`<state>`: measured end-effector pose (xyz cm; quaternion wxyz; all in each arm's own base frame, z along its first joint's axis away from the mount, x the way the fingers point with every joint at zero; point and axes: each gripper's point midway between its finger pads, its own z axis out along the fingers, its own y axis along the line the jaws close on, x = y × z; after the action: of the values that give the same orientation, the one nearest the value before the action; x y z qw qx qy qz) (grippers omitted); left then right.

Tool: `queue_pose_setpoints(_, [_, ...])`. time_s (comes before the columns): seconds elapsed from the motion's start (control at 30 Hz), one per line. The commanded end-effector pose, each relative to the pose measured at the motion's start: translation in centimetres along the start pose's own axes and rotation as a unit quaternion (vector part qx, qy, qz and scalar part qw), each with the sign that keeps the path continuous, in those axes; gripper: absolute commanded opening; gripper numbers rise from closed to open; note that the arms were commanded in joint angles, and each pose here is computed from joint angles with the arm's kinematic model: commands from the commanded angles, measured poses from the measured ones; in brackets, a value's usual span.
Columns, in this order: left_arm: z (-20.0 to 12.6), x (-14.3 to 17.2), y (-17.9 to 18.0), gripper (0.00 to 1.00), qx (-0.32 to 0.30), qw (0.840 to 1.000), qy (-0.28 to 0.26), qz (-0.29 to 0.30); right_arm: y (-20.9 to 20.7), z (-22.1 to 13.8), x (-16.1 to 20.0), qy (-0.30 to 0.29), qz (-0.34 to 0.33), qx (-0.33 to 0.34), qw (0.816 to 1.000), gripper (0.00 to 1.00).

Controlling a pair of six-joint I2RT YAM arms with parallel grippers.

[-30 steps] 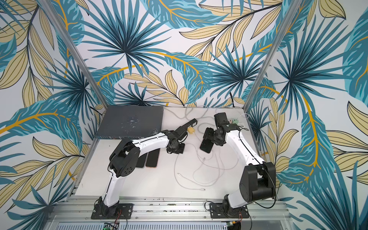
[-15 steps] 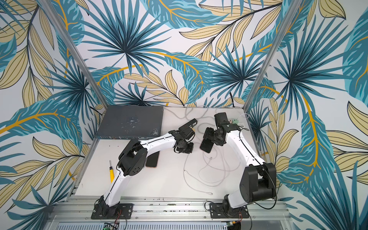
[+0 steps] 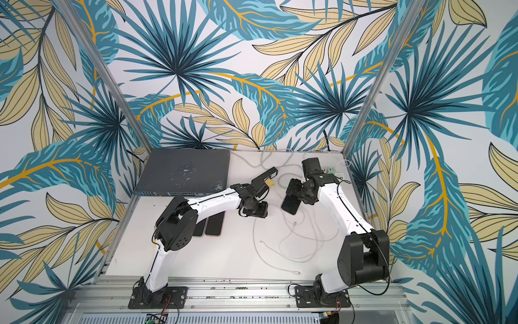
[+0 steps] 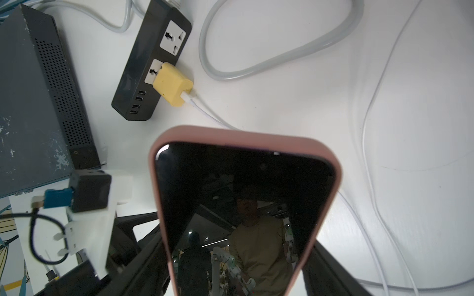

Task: Unplug the charging cable from the phone
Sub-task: Adjust the charging cable at the center of the board, then place the phone at the center of the board.

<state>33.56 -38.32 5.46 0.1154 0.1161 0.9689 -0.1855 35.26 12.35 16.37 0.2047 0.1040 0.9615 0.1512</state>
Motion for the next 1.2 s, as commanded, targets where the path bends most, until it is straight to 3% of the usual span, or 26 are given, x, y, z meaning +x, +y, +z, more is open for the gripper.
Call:
queue_pose_setpoints(0.0, [-3.5,-1.2,-0.4,0.53,0.007,0.999,-0.031,0.006,1.2,-1.5,-0.8,-0.018,-0.001,-0.018,1.000,0.66])
queue_pose_setpoints(0.1, [-4.5,-1.2,0.0,0.58,0.006,0.999,-0.039,0.004,1.8,-1.4,-0.8,-0.017,-0.007,-0.020,1.000,0.66])
queue_pose_setpoints(0.27, [-6.5,-1.1,1.9,0.58,-0.012,0.998,-0.054,-0.012,3.6,-1.1,-0.1,-0.008,-0.024,-0.024,0.999,0.66])
queue_pose_setpoints(0.43, [-11.0,-0.8,6.4,0.58,-0.038,0.992,-0.101,-0.065,7.4,0.4,1.9,0.018,-0.050,-0.037,0.998,0.66])
queue_pose_setpoints(0.67, [-15.5,3.2,11.6,0.58,-0.076,0.979,-0.144,-0.123,13.4,4.3,6.9,0.072,-0.088,-0.069,0.991,0.66])
queue_pose_setpoints(0.9, [-18.3,6.5,14.0,0.57,-0.091,0.966,-0.181,-0.162,18.5,8.4,11.6,0.119,-0.114,-0.085,0.983,0.66])
queue_pose_setpoints(1.17, [-19.8,7.7,14.5,0.59,-0.089,0.962,-0.197,-0.169,21.1,12.4,14.8,0.162,-0.120,-0.077,0.976,0.66])
